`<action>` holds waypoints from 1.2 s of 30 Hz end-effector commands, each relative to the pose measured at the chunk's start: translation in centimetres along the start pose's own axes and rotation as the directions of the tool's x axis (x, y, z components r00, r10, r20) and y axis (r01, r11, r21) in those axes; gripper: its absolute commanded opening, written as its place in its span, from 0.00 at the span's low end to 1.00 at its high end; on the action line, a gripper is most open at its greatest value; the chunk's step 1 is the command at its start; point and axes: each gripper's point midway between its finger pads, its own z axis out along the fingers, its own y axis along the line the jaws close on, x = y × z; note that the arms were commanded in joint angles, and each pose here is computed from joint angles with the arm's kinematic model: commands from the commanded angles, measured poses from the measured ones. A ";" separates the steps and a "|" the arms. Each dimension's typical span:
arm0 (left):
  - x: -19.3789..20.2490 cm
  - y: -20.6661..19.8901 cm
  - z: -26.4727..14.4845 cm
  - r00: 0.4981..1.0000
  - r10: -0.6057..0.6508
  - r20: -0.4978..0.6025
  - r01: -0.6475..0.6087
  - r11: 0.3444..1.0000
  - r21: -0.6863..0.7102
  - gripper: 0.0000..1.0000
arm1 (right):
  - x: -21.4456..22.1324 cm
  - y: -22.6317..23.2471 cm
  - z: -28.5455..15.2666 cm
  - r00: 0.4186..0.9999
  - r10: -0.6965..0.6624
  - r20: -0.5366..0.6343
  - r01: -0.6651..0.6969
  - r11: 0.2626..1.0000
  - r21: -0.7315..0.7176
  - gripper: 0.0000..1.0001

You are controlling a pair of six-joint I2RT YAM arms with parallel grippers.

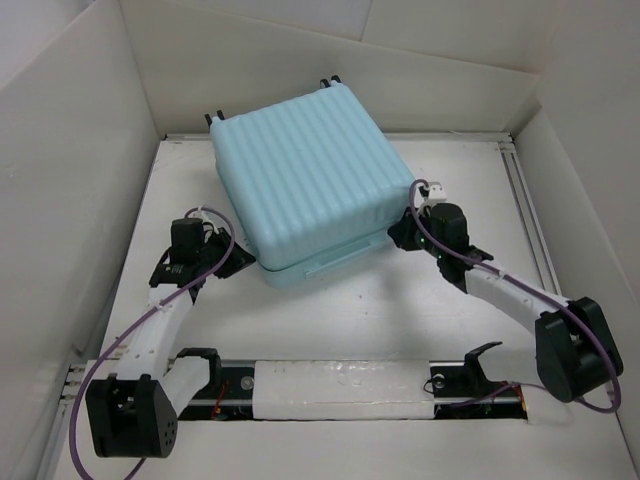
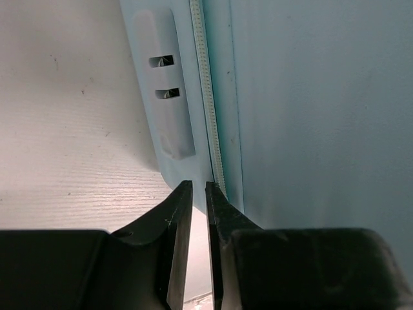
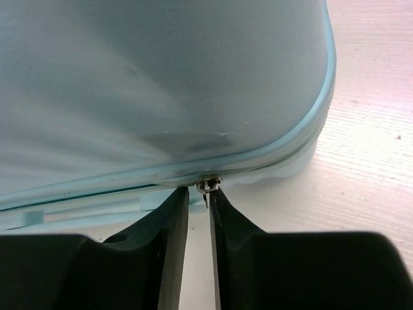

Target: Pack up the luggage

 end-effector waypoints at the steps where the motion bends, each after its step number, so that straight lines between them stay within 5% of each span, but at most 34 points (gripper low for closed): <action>1: 0.0 -0.8 0.4 1.000 0.014 -0.005 -0.014 0.999 0.049 0.12 | -6.3 3.1 -0.5 0.974 -0.031 0.223 0.054 0.994 -0.096 0.26; 5: 0.3 -0.8 0.3 1.000 0.020 -0.018 -0.019 0.999 0.050 0.12 | -5.4 2.9 -0.2 0.969 -0.045 0.242 0.074 0.991 -0.111 0.36; 10: 0.6 -1.0 0.0 0.999 0.035 -0.018 -0.033 0.997 0.073 0.12 | -5.8 2.5 -0.1 0.950 -0.053 0.309 0.084 0.993 -0.087 0.36; 14: 0.7 -1.0 -0.2 0.999 0.041 -0.004 -0.041 0.996 0.083 0.12 | -6.1 2.3 -0.1 0.933 -0.051 0.357 0.078 0.995 -0.062 0.24; 18: 0.6 -1.2 -0.4 0.999 0.045 0.003 -0.045 0.995 0.088 0.11 | -7.0 2.9 -0.1 0.912 -0.046 0.407 0.073 0.996 -0.050 0.00; 23: 0.4 -1.6 -0.4 0.999 0.052 0.012 -0.053 0.993 0.107 0.11 | -8.2 4.8 -1.1 0.887 -0.016 0.462 0.058 0.995 -0.077 0.00; 26: 0.0 -2.1 -0.4 0.998 0.064 0.026 -0.066 0.989 0.133 0.11 | -7.9 8.3 -1.9 0.912 -0.033 0.409 0.093 0.987 -0.129 0.00; 30: 0.1 -3.1 -0.4 0.998 0.046 0.032 -0.052 0.980 0.191 0.11 | -2.4 14.8 -3.2 0.975 -0.111 0.192 0.160 0.951 -0.263 0.00; 36: 0.0 -4.0 -0.2 0.999 0.034 0.022 -0.038 0.969 0.246 0.11 | 7.0 24.1 -7.8 0.993 -0.087 -0.075 0.040 0.872 -0.487 0.00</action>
